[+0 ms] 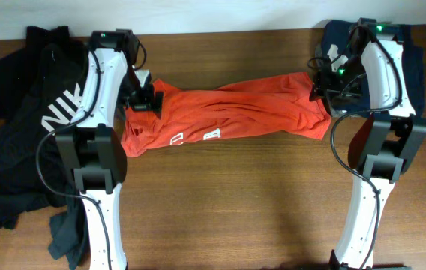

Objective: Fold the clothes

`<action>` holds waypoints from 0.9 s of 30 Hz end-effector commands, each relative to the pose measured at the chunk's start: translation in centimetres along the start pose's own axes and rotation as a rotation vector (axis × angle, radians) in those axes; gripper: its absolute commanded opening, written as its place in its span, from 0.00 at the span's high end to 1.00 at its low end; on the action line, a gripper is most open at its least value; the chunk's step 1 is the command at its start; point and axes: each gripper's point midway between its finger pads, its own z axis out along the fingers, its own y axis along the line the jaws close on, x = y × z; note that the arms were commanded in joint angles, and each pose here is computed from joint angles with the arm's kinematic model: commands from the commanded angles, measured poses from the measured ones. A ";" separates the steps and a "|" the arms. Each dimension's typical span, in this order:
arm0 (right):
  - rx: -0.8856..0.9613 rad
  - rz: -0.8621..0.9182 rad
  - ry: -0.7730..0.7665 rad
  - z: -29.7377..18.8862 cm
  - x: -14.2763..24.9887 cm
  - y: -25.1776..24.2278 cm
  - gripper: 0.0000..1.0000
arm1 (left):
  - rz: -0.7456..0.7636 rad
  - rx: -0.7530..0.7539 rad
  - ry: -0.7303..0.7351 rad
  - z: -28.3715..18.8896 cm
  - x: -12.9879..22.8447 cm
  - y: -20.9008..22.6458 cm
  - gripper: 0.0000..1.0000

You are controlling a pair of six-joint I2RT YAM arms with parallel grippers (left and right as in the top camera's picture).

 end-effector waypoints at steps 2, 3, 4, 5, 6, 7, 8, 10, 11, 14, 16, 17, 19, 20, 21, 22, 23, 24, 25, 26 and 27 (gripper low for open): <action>-0.003 -0.023 -0.016 0.7 -0.2 0.1 0.28 | 0.012 -0.008 -0.205 -6.3 -2.0 -0.2 0.01; -0.003 -0.029 -0.017 1.2 -0.3 0.2 0.29 | 0.016 -0.008 -0.242 -7.4 -2.3 -0.3 0.01; -0.002 -0.032 -0.020 1.6 -0.3 0.2 0.30 | 0.017 -0.008 -0.260 -7.9 -2.5 -0.3 0.01; -0.002 -0.038 -0.020 2.0 -0.4 0.4 0.32 | 0.020 -0.008 -0.288 -8.7 -2.8 -0.4 0.01; -0.002 -0.045 -0.023 2.5 -0.5 0.6 0.34 | 0.021 -0.007 -0.309 -9.3 -3.0 -0.4 0.01; -0.001 -0.054 -0.026 2.8 -0.6 0.7 0.34 | 0.021 -0.007 -0.325 -9.7 -3.1 -0.4 0.01; -0.001 -0.063 -0.030 3.4 -0.8 0.9 0.35 | 0.020 -0.007 -0.343 -10.2 -3.3 -0.3 0.01; 0.000 -0.080 -0.037 4.2 -1.0 1.4 0.36 | 0.006 -0.007 -0.366 -10.7 -3.6 0.0 0.01; 0.000 -0.088 -0.036 4.7 -1.0 1.7 0.36 | -0.013 -0.006 -0.375 -10.9 -3.7 0.3 0.01; 0.000 -0.104 -0.032 6.3 -0.9 2.5 0.50 | -0.033 -0.007 -0.381 -11.2 -3.7 1.3 0.01; 0.007 -0.080 -0.032 6.9 -0.8 2.5 0.66 | -0.039 -0.008 -0.382 -11.2 -3.7 1.6 0.01; 0.006 -0.069 -0.034 7.0 -0.9 2.5 0.77 | -0.045 -0.009 -0.383 -11.2 -3.7 1.9 0.01; 0.006 -0.058 -0.038 6.9 -0.9 2.3 0.95 | -0.051 -0.010 -0.385 -11.3 -3.8 2.2 0.01; 0.006 -0.041 -0.043 6.5 -1.0 2.1 0.96 | -0.057 -0.015 -0.388 -11.3 -3.8 2.6 0.01; 0.006 -0.025 -0.045 6.3 -1.1 1.9 0.96 | -0.060 -0.019 -0.389 -11.3 -3.8 2.8 0.01; 0.003 -0.004 -0.052 5.2 -1.2 1.3 0.96 | -0.072 -0.034 -0.393 -11.4 -3.9 3.5 0.01; 0.003 0.003 -0.054 4.6 -1.3 1.0 0.96 | -0.076 -0.034 -0.395 -11.4 -3.9 3.7 0.01; 0.004 0.015 -0.059 3.5 -1.4 0.6 0.96 | -0.082 -0.034 -0.397 -11.5 -3.9 4.0 0.01; 0.004 0.024 -0.066 2.5 -1.5 0.4 0.96 | -0.088 -0.035 -0.398 -11.5 -3.9 4.3 0.01; 0.005 0.031 -0.072 1.7 -1.5 0.2 0.96 | -0.093 -0.035 -0.399 -11.5 -3.9 4.5 0.01; 0.001 0.038 -0.081 0.3 -1.6 0.1 0.96 | -0.099 -0.036 -0.402 -11.6 -4.0 4.8 0.01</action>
